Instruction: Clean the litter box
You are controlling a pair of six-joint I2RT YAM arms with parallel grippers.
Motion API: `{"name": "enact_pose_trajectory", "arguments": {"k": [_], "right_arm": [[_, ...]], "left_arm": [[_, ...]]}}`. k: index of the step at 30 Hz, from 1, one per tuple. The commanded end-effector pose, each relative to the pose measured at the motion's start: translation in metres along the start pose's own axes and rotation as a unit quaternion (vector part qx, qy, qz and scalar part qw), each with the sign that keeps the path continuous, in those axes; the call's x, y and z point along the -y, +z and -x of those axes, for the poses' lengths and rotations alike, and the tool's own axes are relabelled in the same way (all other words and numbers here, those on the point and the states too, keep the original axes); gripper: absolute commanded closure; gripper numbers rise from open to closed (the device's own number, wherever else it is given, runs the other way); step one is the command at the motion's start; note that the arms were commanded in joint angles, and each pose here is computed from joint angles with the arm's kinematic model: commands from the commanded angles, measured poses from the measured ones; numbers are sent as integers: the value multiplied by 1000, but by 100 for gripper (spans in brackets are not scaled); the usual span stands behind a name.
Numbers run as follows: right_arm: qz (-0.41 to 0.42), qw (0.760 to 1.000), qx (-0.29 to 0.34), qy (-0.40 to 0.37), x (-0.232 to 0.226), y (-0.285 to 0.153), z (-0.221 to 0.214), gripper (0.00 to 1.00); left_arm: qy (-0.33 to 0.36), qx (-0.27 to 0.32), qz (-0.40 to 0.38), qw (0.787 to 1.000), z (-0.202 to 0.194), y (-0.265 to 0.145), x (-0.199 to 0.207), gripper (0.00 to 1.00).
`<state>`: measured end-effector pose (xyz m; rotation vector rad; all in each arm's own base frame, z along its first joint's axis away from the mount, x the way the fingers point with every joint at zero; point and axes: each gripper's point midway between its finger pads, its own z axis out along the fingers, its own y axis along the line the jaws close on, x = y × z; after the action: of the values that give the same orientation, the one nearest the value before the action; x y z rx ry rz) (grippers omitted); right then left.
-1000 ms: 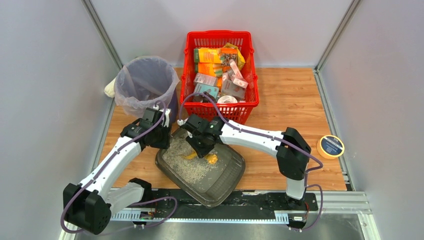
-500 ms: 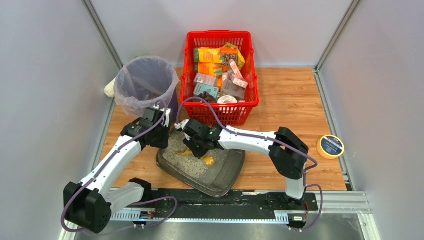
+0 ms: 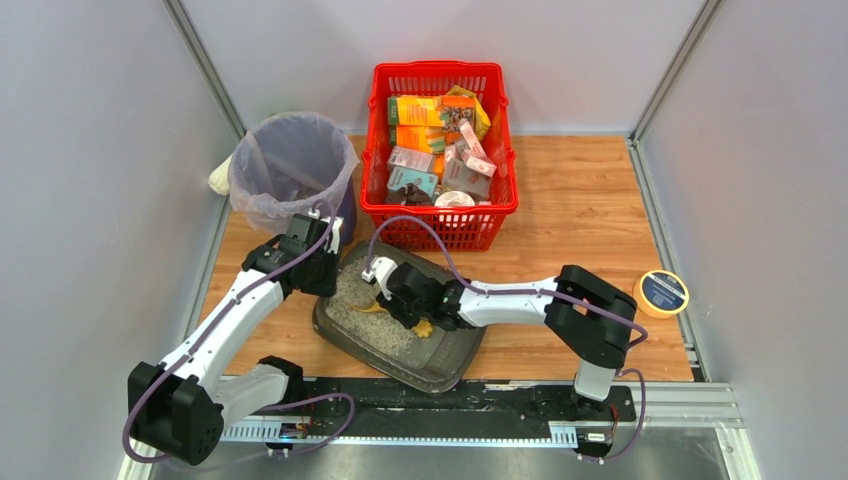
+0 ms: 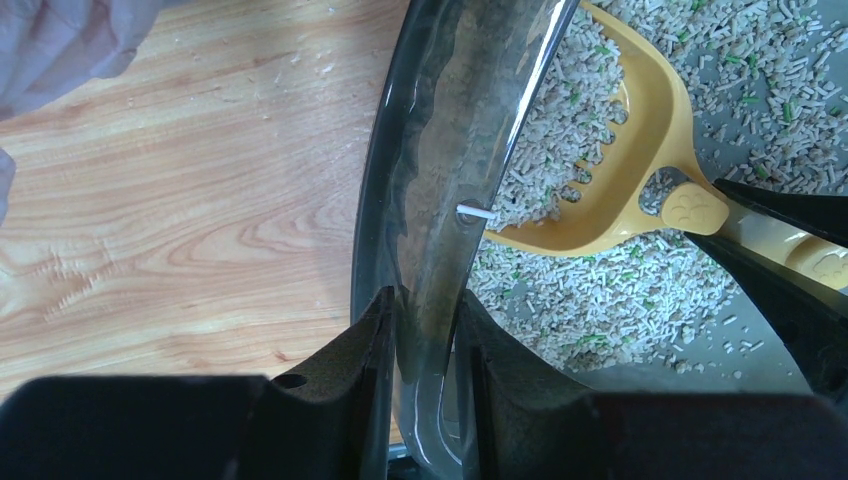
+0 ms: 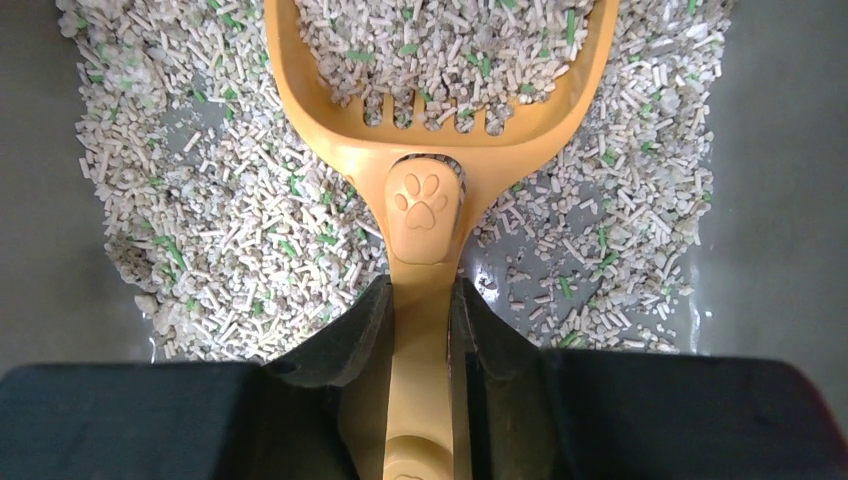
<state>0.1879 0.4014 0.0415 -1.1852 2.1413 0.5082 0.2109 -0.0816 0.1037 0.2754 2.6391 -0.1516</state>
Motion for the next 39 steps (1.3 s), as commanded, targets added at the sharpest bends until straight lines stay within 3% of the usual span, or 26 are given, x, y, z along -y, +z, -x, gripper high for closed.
{"name": "enact_pose_trajectory", "arguments": {"k": [1,7,13,16,22,33,39], "right_arm": [[-1,983,182,-1,-6,-14,77,100],[-14,982,190,13,-1,-22,73,100],[-26,981,192,15,4,-37,76,100],[-23,981,192,15,3,-42,77,100],[-19,982,186,13,3,-44,69,100],[-18,981,192,12,5,-66,57,100],[-12,982,190,2,3,-76,50,100]], "left_arm": [[-11,1,-28,1000,2,2,12,82],[-12,10,-9,1000,4,-2,5,80],[-13,26,7,1000,10,-8,-1,62],[-12,42,2,999,15,-13,1,49],[-6,88,-9,996,22,-28,3,36],[-8,187,-12,982,34,-60,-1,31],[-26,285,14,958,49,-94,-14,27]]}}
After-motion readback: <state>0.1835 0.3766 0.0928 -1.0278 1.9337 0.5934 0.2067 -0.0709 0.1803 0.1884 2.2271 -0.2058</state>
